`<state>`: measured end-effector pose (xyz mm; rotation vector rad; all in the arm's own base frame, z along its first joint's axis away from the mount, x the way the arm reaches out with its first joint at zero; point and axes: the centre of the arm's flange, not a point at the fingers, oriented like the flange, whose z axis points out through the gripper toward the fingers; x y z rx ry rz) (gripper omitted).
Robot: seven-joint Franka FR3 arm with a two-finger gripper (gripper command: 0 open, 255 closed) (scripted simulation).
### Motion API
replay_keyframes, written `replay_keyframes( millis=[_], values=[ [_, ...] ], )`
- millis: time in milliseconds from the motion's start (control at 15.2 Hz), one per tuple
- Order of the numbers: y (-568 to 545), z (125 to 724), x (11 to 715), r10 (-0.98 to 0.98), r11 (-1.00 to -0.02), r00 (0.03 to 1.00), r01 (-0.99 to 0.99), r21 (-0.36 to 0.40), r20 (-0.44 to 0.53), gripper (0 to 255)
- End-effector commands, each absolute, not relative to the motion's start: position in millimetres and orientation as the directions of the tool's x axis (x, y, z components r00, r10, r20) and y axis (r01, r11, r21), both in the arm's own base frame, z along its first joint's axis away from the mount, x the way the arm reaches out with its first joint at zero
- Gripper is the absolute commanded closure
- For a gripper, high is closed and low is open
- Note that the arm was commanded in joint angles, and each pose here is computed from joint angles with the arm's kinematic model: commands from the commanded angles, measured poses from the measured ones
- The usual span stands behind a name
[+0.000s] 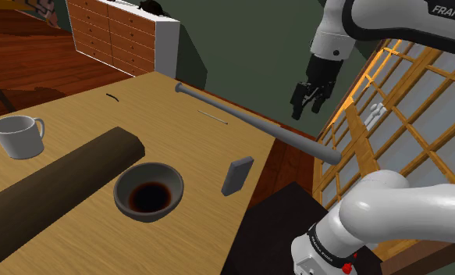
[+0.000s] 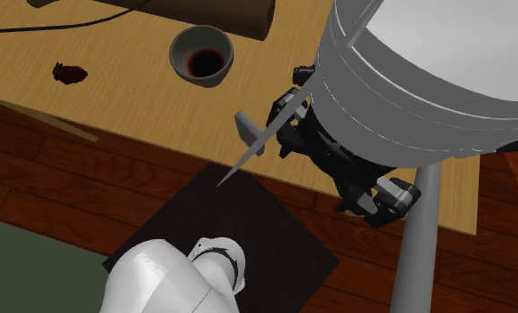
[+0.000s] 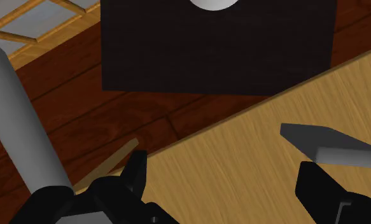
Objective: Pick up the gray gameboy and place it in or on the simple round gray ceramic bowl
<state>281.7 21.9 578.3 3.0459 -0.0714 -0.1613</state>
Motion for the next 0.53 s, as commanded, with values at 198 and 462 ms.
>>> replay_keyframes(
  millis=[198, 462],
  values=[
    [37, 547, 291, 0.177, -0.982, 0.981, 0.182, 0.057, -0.084, 0],
    [61, 506, 299, 0.464, -0.885, 0.885, 0.465, 0.018, -0.048, 0]
  ],
)
